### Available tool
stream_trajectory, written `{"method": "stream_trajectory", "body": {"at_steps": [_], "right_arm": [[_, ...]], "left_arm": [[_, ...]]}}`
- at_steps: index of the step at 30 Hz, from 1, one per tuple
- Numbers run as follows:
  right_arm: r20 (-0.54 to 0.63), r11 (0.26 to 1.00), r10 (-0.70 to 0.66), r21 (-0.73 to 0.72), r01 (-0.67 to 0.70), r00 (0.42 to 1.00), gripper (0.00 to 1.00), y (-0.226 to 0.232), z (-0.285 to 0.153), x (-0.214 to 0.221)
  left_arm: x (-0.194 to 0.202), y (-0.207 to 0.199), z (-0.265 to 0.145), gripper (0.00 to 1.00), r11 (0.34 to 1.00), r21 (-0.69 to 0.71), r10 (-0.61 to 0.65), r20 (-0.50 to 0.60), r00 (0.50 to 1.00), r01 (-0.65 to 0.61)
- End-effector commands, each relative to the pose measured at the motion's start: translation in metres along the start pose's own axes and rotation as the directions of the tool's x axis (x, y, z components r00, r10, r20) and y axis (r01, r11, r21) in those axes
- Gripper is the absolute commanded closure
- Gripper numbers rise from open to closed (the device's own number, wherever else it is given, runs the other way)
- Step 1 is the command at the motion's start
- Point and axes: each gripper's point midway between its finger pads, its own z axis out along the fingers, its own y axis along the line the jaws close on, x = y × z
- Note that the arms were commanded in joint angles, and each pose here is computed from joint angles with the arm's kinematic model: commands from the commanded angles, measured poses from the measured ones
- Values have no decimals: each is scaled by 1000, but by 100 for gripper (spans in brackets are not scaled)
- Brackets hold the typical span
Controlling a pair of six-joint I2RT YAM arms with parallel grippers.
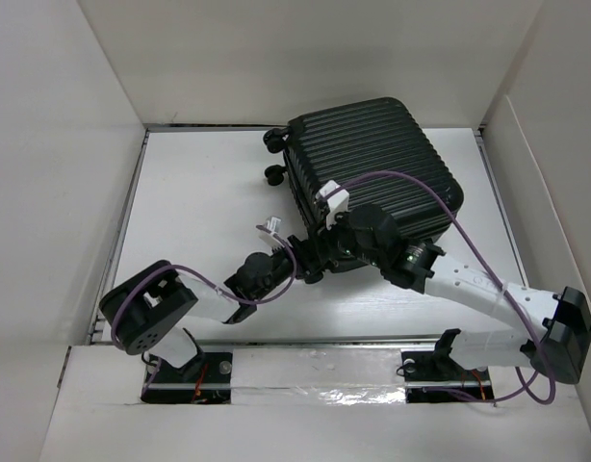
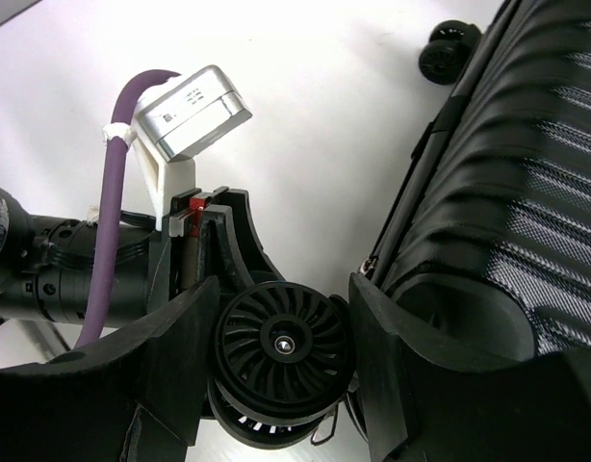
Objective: Pack the luggage
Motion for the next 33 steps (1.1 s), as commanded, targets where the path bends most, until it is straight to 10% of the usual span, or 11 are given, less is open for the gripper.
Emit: {"method": "stream_trajectory", "body": {"at_steps": [1,33], "right_arm": [[32,972,-3,-235,10,999,89,58,0,-18],[36,895,20,-446,-2,999,89,95,-28,-10]], "left_arm": [[-41,-86,-18,56,948,320,-47,142,989,-1],[-15,-117,-25,64,937,336,53,140,989,-98]]}}
